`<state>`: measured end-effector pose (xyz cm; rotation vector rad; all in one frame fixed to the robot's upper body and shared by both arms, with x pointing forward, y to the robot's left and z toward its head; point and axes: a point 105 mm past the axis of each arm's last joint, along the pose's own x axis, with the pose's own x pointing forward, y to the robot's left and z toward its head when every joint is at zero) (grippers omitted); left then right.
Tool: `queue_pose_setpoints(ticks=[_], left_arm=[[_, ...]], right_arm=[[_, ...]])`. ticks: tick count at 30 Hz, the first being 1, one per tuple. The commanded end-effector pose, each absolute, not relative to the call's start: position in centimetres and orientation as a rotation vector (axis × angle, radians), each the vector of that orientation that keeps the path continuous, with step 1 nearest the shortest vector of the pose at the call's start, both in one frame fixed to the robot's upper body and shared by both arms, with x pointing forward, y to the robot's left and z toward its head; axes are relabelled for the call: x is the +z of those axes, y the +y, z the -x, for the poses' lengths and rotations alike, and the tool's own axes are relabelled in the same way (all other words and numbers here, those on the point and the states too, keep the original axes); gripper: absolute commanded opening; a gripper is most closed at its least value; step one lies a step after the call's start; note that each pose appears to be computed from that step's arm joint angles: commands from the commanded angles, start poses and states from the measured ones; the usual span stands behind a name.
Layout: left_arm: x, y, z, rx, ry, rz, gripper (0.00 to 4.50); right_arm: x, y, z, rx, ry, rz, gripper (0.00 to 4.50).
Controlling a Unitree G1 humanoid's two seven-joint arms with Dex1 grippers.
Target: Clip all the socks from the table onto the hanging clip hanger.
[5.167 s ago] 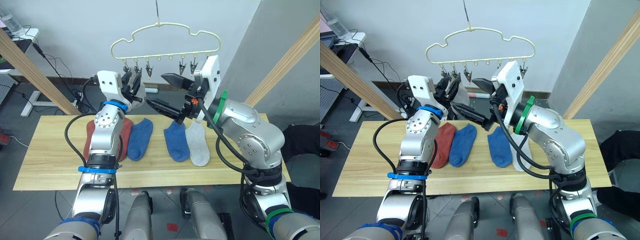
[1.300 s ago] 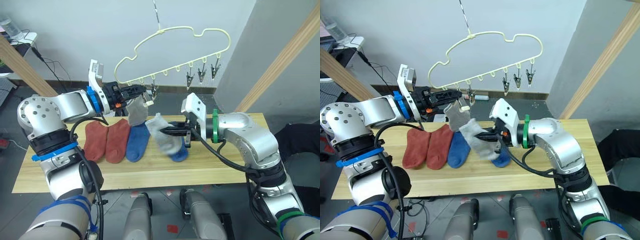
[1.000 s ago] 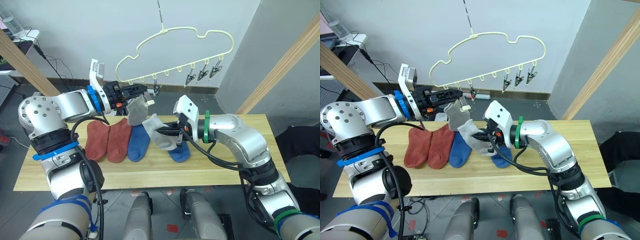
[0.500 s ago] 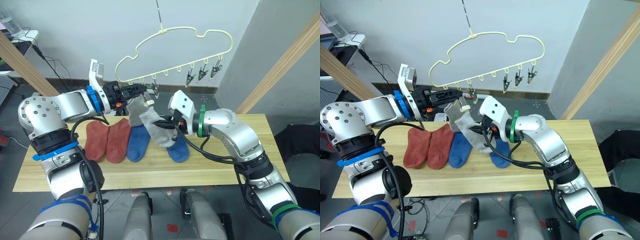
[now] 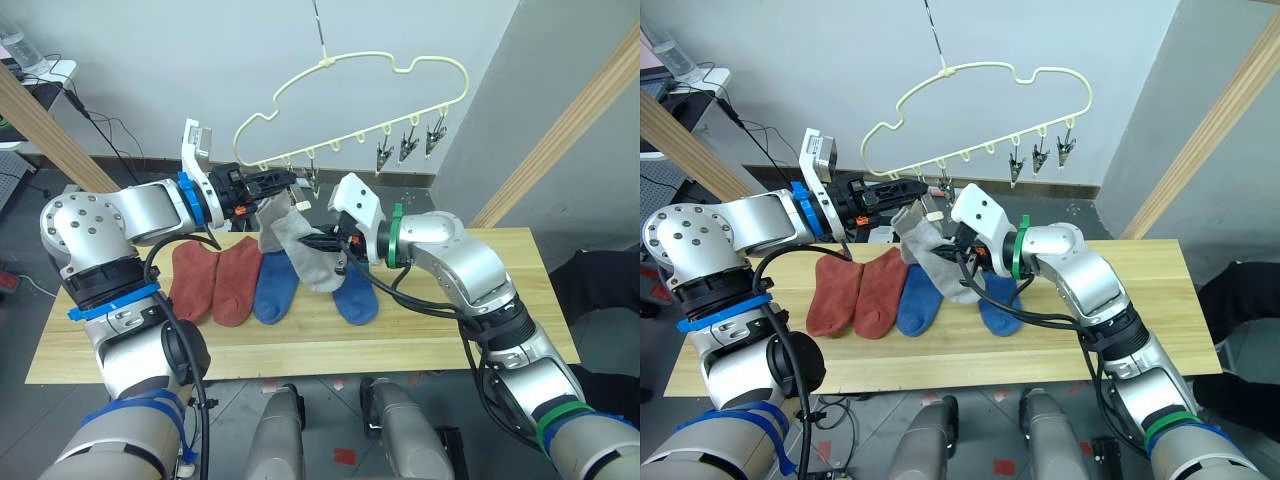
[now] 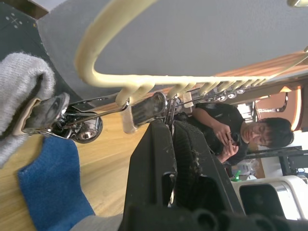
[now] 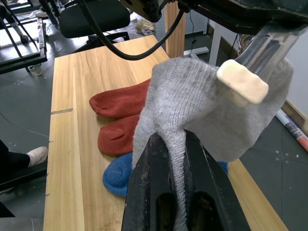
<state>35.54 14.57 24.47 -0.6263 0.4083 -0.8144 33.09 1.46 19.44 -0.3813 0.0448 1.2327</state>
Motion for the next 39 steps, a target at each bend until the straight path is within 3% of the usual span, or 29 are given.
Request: queue_pose_setpoints(ticks=[1,14,35,39], left_arm=[[24.5,14.3,-35.2,-0.83,0.425,0.611,0.0],[24.4,14.3,-35.1,-0.834,0.425,0.603,0.0],[24.7,14.3,-35.1,-0.851,0.383,0.578,0.0],[25.0,14.1,-34.8,-0.884,0.375,0.589,1.14]], right_arm=[[20.4,1.4,-33.3,1.217,-0.009,0.419,0.04],[20.9,0.8,-34.4,1.178,-0.017,0.422,0.04],[21.3,0.1,-33.4,1.204,0.029,0.354,0.04],[21.3,0.1,-33.4,1.201,0.029,0.356,0.0]])
